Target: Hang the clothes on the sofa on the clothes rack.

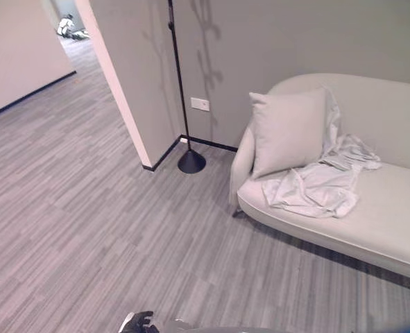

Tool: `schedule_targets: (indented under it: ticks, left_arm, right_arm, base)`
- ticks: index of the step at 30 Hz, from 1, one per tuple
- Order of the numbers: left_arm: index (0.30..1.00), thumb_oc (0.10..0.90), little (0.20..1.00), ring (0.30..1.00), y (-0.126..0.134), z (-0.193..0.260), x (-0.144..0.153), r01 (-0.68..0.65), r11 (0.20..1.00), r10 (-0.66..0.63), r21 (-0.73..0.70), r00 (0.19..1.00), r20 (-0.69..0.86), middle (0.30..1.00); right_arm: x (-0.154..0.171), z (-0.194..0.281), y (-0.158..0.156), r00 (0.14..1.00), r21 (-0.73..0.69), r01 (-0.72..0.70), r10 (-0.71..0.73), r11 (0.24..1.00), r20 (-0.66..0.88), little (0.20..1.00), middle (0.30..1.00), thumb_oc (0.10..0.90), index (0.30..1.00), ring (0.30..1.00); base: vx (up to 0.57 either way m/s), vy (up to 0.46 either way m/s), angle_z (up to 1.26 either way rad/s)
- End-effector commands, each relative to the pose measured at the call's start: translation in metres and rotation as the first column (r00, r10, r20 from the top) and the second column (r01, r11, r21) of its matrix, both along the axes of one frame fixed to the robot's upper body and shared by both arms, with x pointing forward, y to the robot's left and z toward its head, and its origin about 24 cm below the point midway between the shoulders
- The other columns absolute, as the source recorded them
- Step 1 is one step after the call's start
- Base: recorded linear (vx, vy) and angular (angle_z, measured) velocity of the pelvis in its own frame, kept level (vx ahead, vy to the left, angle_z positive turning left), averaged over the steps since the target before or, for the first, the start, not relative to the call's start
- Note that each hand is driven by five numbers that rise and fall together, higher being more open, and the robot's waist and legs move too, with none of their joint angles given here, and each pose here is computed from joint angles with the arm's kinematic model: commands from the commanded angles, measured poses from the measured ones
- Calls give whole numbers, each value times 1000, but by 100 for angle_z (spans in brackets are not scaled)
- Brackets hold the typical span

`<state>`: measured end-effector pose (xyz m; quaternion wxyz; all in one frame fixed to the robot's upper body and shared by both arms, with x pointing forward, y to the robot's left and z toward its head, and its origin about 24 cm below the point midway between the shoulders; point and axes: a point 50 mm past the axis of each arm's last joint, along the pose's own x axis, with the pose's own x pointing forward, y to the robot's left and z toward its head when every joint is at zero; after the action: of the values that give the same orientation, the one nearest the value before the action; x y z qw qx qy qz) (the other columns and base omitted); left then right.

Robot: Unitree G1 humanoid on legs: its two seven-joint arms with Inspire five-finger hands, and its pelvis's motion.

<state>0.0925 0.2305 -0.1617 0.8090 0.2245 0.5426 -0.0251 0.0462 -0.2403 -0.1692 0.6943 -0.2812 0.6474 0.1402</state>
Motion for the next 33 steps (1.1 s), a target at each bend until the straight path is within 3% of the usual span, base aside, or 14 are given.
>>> schedule_targets:
  ticks: [1, 7, 9, 13, 15, 19, 22, 24, 27, 33]
  left_arm:
    - [900, 800, 900, 900, -15, 6, 29, 112, 993, -111, -18, 990, 84, 900]
    - [900, 800, 900, 900, -26, -1, 14, 85, 993, -82, -85, 996, 41, 900]
    - [900, 800, 900, 900, -41, -7, -1, 118, 982, -124, -148, 992, -32, 900]
    - [900, 800, 900, 900, -38, -10, -13, 140, 978, -156, -155, 983, -96, 900]
    - [900, 800, 900, 900, -37, -10, -12, 145, 977, -162, -157, 982, -101, 900]
    - [900, 800, 900, 900, -41, -5, 8, 198, 967, -205, -163, 979, -26, 900]
    - [900, 800, 900, 900, -38, -4, 10, 248, 957, -255, -150, 967, -30, 900]
    - [900, 800, 900, 900, -20, -2, 6, 201, 974, -207, -106, 977, -46, 900]
    - [900, 800, 900, 900, -12, -2, 2, 150, 985, -155, -88, 987, -46, 900]
    - [900, 800, 900, 900, 1, -1, -6, 87, 995, -90, -45, 994, -56, 900]
  right_arm:
    - [21, 3, -3, 999, -15, -11, 12, 1000, 52, 900, 900, 800, 900, 900]
    - [21, 6, -13, 999, -51, -15, 17, 999, 38, 900, 900, 800, 900, 900]
    - [19, 6, -15, 1000, -44, 14, -13, 999, 19, 900, 900, 800, 900, 900]
    - [10, 3, -8, 1000, -15, 19, -19, 1000, -13, 900, 900, 800, 900, 900]
    - [4, 2, -4, 999, 3, -8, 8, 1000, -39, 900, 900, 800, 900, 900]
    - [-9, 1, -5, 993, 12, 115, -114, 993, -38, 900, 900, 800, 900, 900]
    - [-2, 1, -3, 992, 20, 125, -125, 992, -15, 900, 900, 800, 900, 900]
    - [23, 3, 2, 999, 45, 31, -33, 999, 38, 900, 900, 800, 900, 900]
    - [32, 4, 3, 998, 39, -21, 19, 999, 52, 900, 900, 800, 900, 900]
    - [21, 3, 0, 999, 35, 34, -35, 999, 31, 900, 900, 800, 900, 900]
  base:
    - [87, -338, 29]
    - [146, -55, -14]
    - [92, 85, -15]
    - [79, 61, -63]
    - [48, -7, 1]
    - [100, -35, -17]
    - [126, -117, -26]
    - [182, -220, -15]
    - [137, -189, 18]
    - [182, -428, 45]
